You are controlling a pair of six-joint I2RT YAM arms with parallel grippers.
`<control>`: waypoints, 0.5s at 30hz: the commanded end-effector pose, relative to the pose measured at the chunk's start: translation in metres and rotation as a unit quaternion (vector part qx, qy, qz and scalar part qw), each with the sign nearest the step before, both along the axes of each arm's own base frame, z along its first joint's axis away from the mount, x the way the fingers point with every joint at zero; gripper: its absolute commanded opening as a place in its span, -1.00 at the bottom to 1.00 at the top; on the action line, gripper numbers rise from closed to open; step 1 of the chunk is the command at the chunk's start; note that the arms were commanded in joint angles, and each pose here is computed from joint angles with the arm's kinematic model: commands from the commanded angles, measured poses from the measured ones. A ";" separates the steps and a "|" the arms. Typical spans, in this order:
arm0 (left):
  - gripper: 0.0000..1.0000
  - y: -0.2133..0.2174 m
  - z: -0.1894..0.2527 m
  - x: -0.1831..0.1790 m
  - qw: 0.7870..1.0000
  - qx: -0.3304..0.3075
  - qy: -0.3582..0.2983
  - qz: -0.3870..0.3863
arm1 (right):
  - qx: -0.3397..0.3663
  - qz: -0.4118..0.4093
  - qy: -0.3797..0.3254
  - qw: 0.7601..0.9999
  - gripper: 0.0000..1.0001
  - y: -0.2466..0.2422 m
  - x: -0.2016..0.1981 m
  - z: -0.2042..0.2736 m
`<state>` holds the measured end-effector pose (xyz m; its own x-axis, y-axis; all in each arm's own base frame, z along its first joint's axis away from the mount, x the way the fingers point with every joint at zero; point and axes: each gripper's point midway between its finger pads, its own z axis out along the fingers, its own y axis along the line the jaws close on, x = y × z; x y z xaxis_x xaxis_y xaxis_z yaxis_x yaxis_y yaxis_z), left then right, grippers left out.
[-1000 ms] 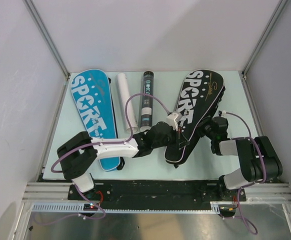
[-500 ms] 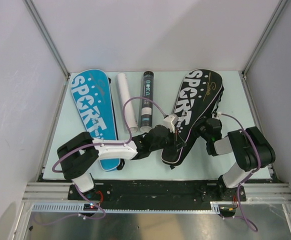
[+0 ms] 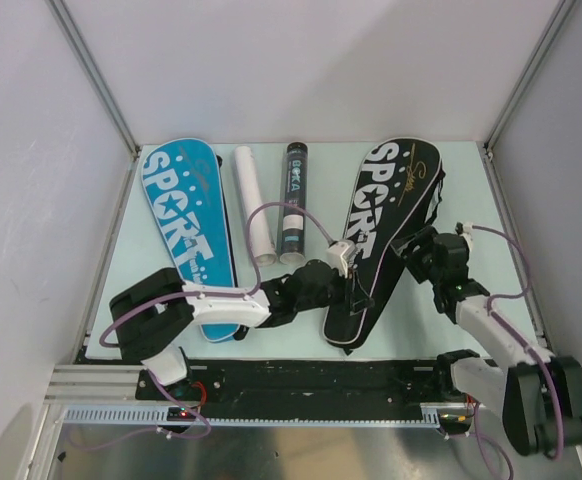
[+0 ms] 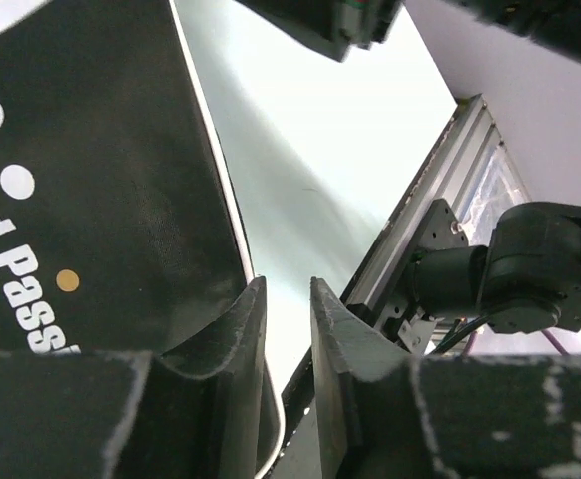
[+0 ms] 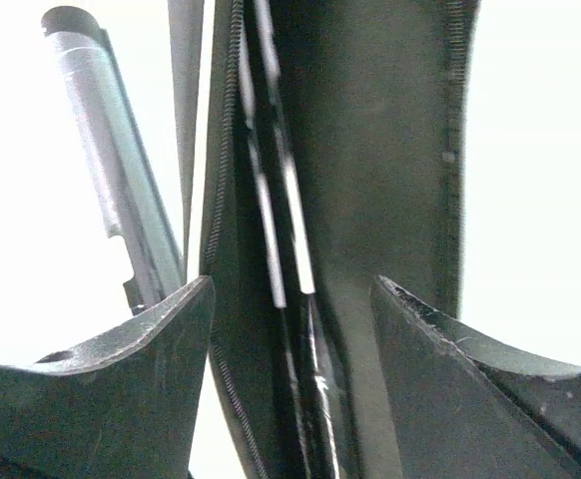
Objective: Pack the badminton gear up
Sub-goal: Place the racket in the racket bag.
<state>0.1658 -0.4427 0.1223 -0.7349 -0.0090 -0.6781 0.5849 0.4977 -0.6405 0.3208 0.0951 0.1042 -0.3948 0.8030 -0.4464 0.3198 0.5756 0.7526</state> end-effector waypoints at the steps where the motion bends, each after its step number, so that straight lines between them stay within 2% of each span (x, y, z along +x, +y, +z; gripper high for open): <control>1: -0.41 0.004 0.023 -0.002 0.999 -0.028 -0.019 0.000 | -0.042 -0.030 0.082 0.995 0.37 -0.027 -0.038 -0.010; 10: -0.32 0.031 -0.006 -0.005 0.999 0.029 -0.015 0.016 | -0.043 -0.004 0.062 0.997 0.38 -0.023 -0.055 0.006; 15: -0.32 0.042 -0.033 -0.011 0.998 0.063 0.002 0.015 | -0.041 0.030 0.078 0.996 0.40 -0.012 -0.051 -0.006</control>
<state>0.1559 -0.4104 0.0979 -0.7471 0.0327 -0.6639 0.5625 0.5632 -0.6053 0.2622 0.0741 0.0913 -0.4682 0.7696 -0.4342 0.4386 0.6289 0.6419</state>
